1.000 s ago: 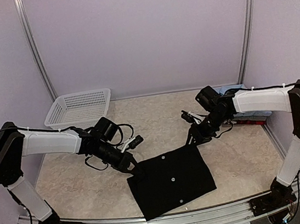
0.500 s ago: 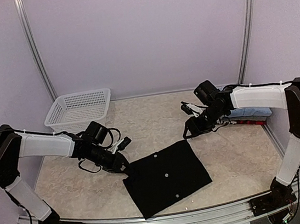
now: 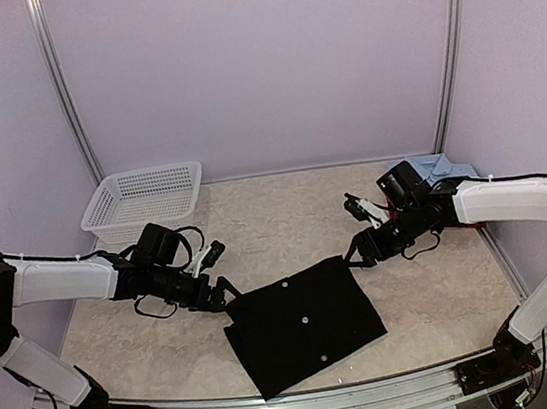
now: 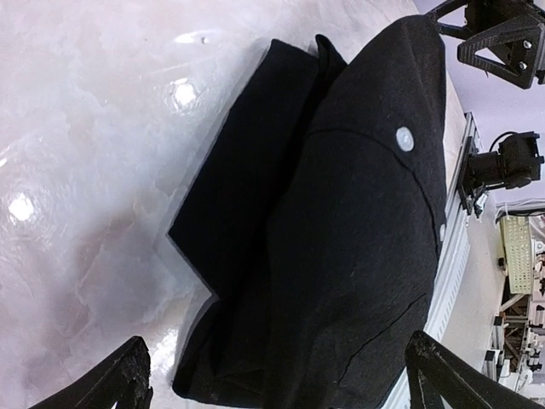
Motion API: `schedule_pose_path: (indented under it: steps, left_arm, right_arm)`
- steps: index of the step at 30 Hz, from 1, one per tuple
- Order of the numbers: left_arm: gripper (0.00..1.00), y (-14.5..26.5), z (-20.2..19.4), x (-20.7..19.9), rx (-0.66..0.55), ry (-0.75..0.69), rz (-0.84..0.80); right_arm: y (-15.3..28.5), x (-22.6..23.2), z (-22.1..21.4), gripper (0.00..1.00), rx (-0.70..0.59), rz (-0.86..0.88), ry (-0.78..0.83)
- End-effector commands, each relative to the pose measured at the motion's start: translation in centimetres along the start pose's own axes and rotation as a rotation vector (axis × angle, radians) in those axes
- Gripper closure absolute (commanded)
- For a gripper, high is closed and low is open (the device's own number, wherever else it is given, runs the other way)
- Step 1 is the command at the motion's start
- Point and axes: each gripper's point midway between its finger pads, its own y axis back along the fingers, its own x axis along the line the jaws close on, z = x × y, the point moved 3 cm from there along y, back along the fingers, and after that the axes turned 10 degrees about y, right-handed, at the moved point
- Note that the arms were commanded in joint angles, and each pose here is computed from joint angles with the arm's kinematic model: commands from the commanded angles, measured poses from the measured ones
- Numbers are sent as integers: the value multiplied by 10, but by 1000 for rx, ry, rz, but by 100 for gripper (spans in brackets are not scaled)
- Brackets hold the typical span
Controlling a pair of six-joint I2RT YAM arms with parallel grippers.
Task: Fold and stack the long sleeve shirts
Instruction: Fold the 2/3-rectangle-folded shirt at the center of the board, then adjust the square-folded shirt at the center of the board.
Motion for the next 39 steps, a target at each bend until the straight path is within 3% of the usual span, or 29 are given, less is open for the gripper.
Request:
schedule_pose_path:
  steps: [1,7,17,28,33,39]
  left_arm:
    - [1,3,2,-9,-93,-58,-16]
    - [1,-8,-4,-34,-119,-167,-96]
    - [2,-31,-8,-27,-111,-239,-51]
    - [46,-45,-32,-33,19,-200,-161]
    - [55,-31,-30,-58,0,-226,-206]
    - [67,-21,-38,-75,25,-131,-300]
  right_arm:
    - [-5,5,-7,38,-18,34,8]
    - [-13,14,-12,37,-31,126,20]
    - [-16,19,-20,36,-29,168,-3]
    - [-22,22,-34,36,-16,177,-25]
    - [-24,21,-37,37,-11,175,-27]
    - [-26,19,-40,37,-5,165,-34]
